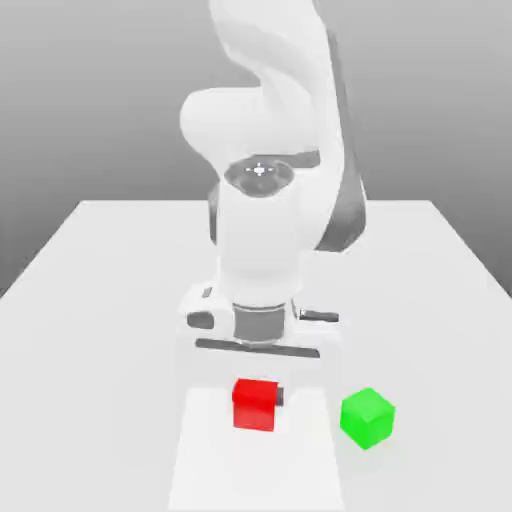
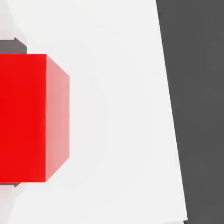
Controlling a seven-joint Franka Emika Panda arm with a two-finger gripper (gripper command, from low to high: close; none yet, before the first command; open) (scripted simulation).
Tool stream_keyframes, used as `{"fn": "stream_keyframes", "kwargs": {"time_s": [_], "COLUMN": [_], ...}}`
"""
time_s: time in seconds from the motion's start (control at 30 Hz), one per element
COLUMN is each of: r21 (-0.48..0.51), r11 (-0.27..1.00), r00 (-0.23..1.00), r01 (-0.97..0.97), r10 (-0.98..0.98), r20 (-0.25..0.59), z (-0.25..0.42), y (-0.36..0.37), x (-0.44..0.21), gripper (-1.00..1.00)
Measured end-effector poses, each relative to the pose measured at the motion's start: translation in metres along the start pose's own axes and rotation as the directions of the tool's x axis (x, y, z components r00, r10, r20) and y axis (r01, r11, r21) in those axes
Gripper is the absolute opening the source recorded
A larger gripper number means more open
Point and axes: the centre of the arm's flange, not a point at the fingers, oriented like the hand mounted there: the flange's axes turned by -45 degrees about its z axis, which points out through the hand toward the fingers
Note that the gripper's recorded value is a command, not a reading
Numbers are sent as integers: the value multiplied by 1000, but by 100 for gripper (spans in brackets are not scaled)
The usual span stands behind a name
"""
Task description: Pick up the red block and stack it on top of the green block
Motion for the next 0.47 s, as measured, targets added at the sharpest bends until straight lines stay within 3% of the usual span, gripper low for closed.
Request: {"fn": "stream_keyframes", "kwargs": {"time_s": [0.13,0.33,0.37,0.47], "r21": [0,-3,-3,-3], "r11": [999,1000,1000,1000], "r00": [999,1000,1000,1000], "r01": [51,29,29,29], "r10": [-51,-29,-29,-29], "r20": [1,-1,-1,-1], "z": [-23,21,30,30], "y": [-86,-99,-99,-99], "x": [-32,-38,-38,-38], "gripper": [-100,-100,100,100]}}
